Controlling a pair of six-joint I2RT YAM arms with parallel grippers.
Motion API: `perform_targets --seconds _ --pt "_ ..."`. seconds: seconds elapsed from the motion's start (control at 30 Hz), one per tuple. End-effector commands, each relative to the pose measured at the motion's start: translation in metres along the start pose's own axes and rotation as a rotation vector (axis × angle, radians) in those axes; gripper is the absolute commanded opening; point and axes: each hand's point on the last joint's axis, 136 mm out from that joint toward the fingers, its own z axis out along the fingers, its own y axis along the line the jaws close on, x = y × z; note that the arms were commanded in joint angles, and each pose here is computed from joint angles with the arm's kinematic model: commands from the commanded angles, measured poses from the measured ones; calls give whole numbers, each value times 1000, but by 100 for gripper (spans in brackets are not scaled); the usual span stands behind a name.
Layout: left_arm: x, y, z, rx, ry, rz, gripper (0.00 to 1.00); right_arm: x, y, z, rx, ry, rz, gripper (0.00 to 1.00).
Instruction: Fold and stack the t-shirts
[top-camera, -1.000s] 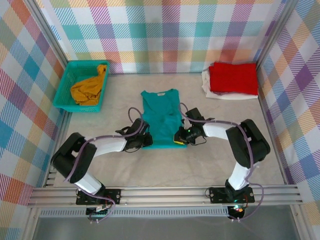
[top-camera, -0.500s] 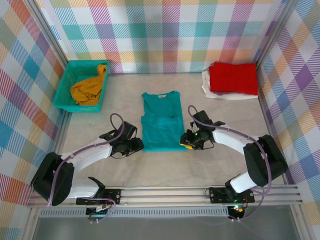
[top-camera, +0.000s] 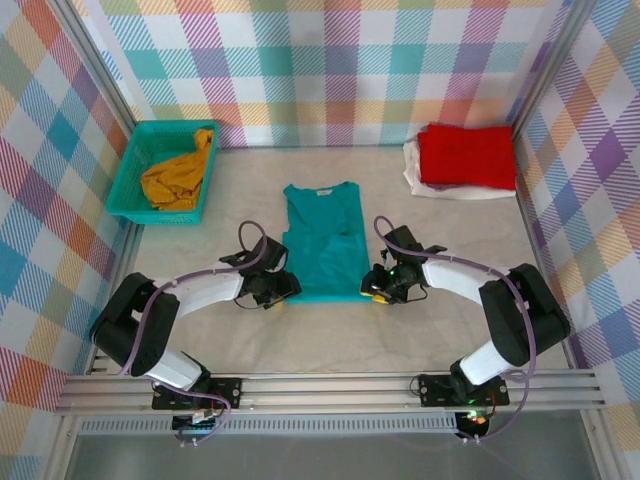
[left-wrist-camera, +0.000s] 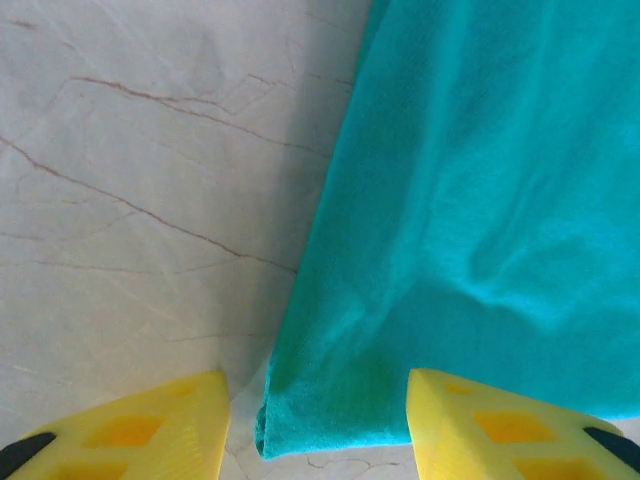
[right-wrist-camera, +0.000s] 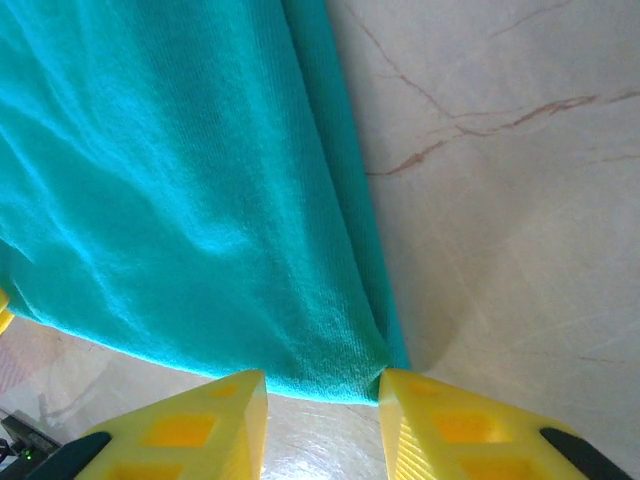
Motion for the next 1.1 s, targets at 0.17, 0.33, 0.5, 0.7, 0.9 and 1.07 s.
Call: perform_targets --seconds 0.17,0.33,0.5,0.7,0.9,1.07 --pt "-4 -29 13 53 4 74 44 4 -12 8 27 3 5 36" --pt "-6 -35 16 45 11 92 32 6 -13 5 31 3 8 36" --pt "-7 -31 16 1 27 105 15 7 -12 -8 40 -24 -5 36" --pt "-8 -24 14 -39 17 112 5 8 -13 -21 49 -52 -14 36" --pt "-7 -19 10 -54 14 119 0 10 -7 -14 16 -15 -6 38" --pt "-8 -16 4 -62 -6 130 0 3 -7 -17 28 -42 13 47"
